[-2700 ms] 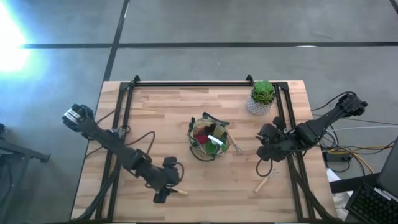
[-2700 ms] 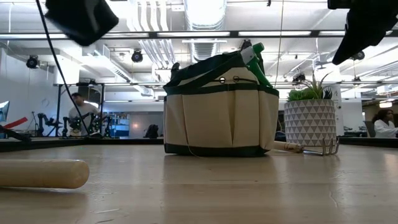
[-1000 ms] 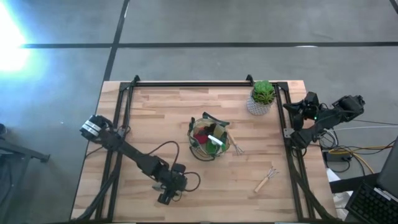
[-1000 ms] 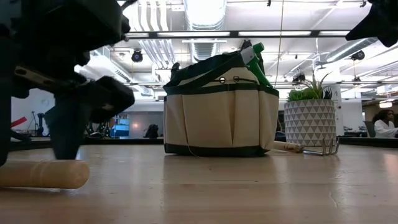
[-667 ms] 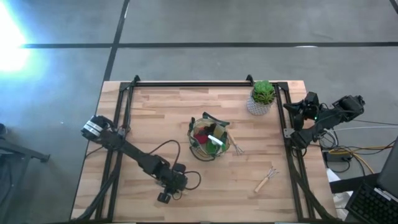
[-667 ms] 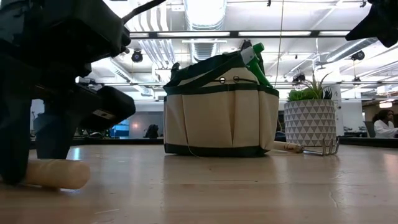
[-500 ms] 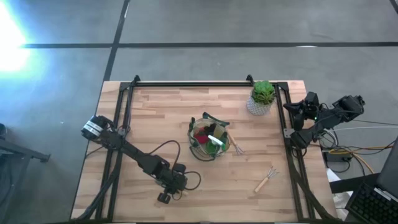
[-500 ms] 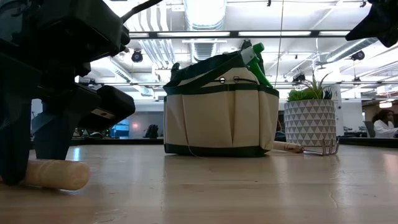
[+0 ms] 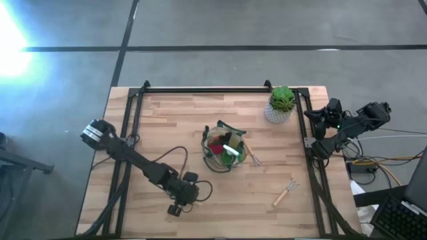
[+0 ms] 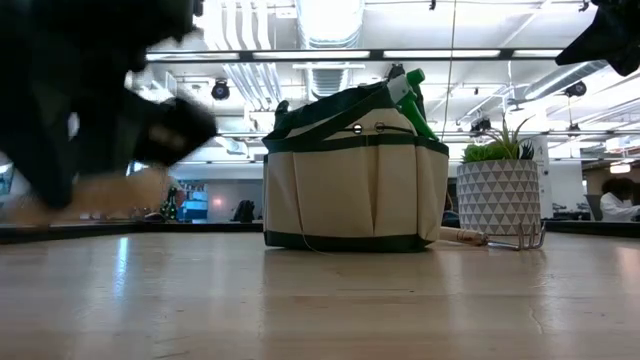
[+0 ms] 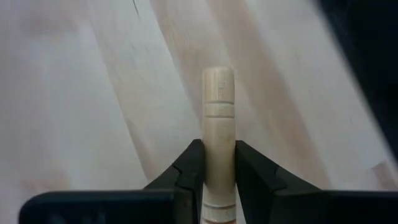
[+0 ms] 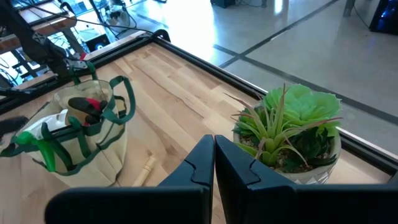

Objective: Pick & Place Garden tools in Gardening bag
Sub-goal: Put the brown trowel into the light brown gardening bag

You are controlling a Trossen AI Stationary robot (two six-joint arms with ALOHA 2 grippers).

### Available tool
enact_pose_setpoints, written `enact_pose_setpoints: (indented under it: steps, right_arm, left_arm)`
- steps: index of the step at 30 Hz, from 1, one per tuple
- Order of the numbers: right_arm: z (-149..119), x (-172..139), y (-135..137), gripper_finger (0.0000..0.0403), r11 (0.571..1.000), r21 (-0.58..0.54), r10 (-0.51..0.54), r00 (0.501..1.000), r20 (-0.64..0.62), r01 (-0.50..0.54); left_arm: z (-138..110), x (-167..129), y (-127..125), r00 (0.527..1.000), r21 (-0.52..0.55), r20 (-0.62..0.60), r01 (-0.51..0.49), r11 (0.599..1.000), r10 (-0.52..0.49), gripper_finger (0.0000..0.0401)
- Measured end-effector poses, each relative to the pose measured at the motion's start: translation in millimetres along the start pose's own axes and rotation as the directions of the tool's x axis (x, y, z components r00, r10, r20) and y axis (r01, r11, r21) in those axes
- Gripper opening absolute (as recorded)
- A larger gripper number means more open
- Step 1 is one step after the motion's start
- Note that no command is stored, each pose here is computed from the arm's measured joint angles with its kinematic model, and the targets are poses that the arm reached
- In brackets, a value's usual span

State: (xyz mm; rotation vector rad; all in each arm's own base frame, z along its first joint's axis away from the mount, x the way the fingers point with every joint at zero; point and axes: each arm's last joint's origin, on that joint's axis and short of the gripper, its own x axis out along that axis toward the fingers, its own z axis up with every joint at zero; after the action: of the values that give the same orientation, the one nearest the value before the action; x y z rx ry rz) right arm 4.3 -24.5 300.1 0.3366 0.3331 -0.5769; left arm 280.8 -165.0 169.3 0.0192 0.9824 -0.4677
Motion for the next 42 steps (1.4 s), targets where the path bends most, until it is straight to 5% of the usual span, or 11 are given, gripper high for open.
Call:
enact_pose_setpoints:
  steps: [13, 26, 42]
  right_arm:
    - [0, 0, 0, 0.0008, 1.000, 0.000, 0.000, 1.000, 0.000, 0.000]
    - [0, 0, 0, 0.0009, 1.000, 0.000, 0.000, 1.000, 0.000, 0.000]
    - [0, 0, 0, 0.0008, 1.000, 0.000, -0.001, 1.000, 0.000, 0.001]
  left_arm:
    - [21, -53, -2, 0.949, 0.068, 0.249, -0.215, 0.974, 0.192, 0.0069]
    - [48, -83, -6, 0.789, 0.207, 0.574, -0.400, 0.893, 0.221, 0.0069]
    - [47, -88, 0, 0.549, 0.160, 0.821, -0.486, 0.859, 0.157, 0.0069]
